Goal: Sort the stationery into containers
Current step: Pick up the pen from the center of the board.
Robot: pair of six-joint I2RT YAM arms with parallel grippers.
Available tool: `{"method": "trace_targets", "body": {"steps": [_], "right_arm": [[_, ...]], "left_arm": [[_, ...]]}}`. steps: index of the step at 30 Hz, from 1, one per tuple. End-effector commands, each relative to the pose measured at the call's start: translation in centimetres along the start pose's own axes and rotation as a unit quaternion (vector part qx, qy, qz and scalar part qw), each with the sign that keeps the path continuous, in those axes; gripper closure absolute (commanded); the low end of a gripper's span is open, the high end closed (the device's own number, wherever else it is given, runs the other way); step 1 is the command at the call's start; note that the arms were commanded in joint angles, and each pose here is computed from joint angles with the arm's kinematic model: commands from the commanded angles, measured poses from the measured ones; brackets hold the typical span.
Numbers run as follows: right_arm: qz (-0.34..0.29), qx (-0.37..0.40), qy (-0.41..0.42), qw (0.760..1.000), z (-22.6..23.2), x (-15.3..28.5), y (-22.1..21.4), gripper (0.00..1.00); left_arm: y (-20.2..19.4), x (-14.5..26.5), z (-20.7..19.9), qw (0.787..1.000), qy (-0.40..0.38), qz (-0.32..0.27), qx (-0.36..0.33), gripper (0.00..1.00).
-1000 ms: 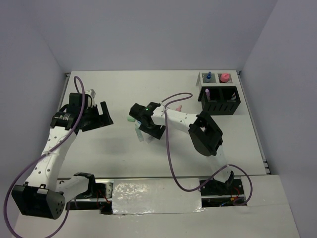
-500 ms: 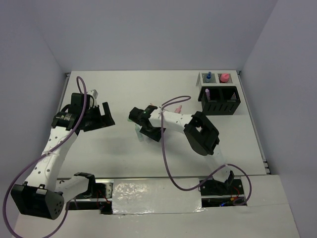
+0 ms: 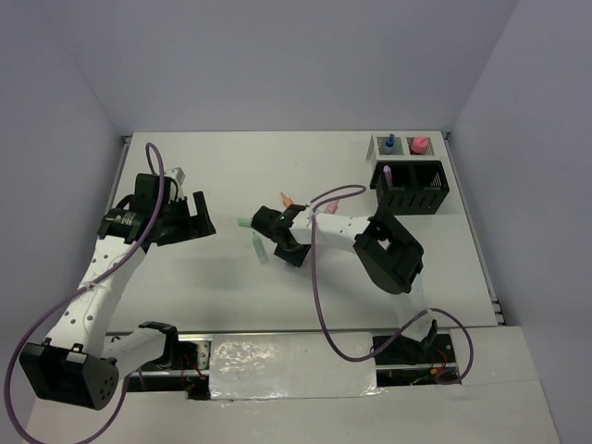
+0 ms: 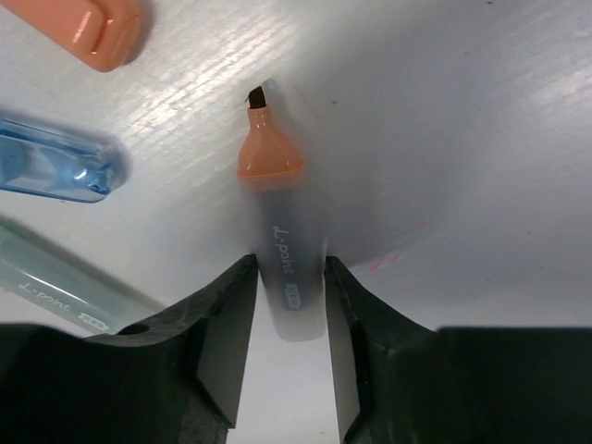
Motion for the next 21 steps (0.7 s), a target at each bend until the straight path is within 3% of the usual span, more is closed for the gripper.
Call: {"method": "trace_targets", "body": {"steps": [1, 6, 9, 12, 21], "right_arm": [[-0.003, 0.003, -0.014, 1.000, -2.1, -1.0, -0.2, 0.58], [-0.001, 0.034, 0.029, 0.999, -3.7, -0.6, -0.1, 0.69], [-0.010, 0.060, 0.126, 0.990, -2.6, 0.2, 0.6, 0.71], [-0.039, 0.109, 0.200, 0.973, -2.4, 2.2, 1.7, 0.91], [-0.109, 0.238, 0.272, 0.926, -2.5, 7.4, 5.2, 0.96]], "left_arm": [[0.7, 0.4, -0.4, 1.000, -0.004, -0.012, 0.001, 0.01], [1.1, 0.3, -0.8, 1.000, -0.012, -0.011, 0.000, 0.01], [1.4, 0.2, -1.0, 1.000, -0.015, -0.011, 0.003, 0.01], [1.7, 0.1, -1.1, 1.000, -0.014, -0.009, 0.003, 0.01], [0.9, 0.4, -2.2, 0.999, -0.049, 0.005, 0.024, 0.01]]}}
Point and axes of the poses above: each gripper's point midway between its finger pads, its own x axis back along the fingers, its own z axis along the line the jaws close on, y = z × x, the point moved 2 cm from there along x, back along the fingers
